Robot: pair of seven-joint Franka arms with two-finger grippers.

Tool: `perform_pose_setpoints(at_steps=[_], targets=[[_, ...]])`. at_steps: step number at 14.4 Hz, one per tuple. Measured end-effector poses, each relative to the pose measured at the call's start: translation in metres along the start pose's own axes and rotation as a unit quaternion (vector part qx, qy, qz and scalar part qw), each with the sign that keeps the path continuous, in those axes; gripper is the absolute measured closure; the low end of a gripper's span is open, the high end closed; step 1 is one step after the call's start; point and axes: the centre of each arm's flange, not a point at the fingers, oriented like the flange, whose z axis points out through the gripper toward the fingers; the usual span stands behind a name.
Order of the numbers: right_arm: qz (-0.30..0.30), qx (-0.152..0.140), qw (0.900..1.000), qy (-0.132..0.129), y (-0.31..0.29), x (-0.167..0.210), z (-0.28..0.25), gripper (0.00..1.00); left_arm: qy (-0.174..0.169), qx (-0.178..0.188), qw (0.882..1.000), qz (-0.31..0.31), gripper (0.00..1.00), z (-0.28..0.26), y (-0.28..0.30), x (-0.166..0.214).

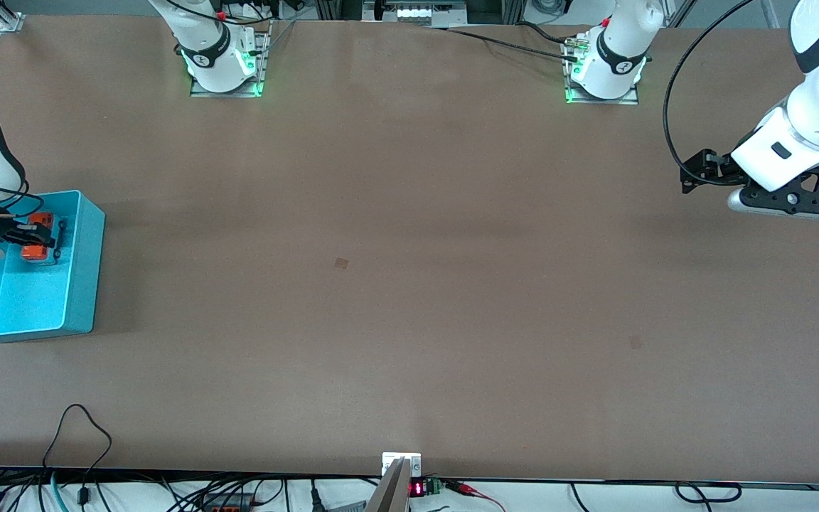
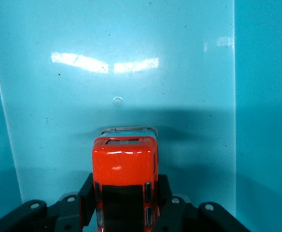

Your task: Wind up bus and store in blue box

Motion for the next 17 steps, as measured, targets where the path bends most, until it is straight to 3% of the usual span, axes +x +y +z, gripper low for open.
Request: perform_pose_setpoints(at_steps=[4,7,9,15,17], targets=[[0.0,0.0,1.0,0.001,0.0,0.001,-0.001,0.45,0.0,0.0,1.0,0.0,0.0,0.0,0.0,0.0],[0.0,-0.004,1.0,0.006,0.002,0.004,-0.006,0.21,0.0,0.0,1.0,0.0,0.0,0.0,0.0,0.0],[-0.005,-0.012,1.0,0.024,0.002,0.015,-0.03,0.01,0.0,0.0,1.0,0.0,0.0,0.0,0.0,0.0],[-0.057,-0.005,0.998,0.033,-0.066,0.04,-0.204,0.0,0.0,0.0,1.0,0.0,0.0,0.0,0.0,0.0],[-0.042,0.003,0.999,0.029,-0.105,0.041,-0.263,0.0,0.0,0.0,1.0,0.0,0.0,0.0,0.0,0.0]])
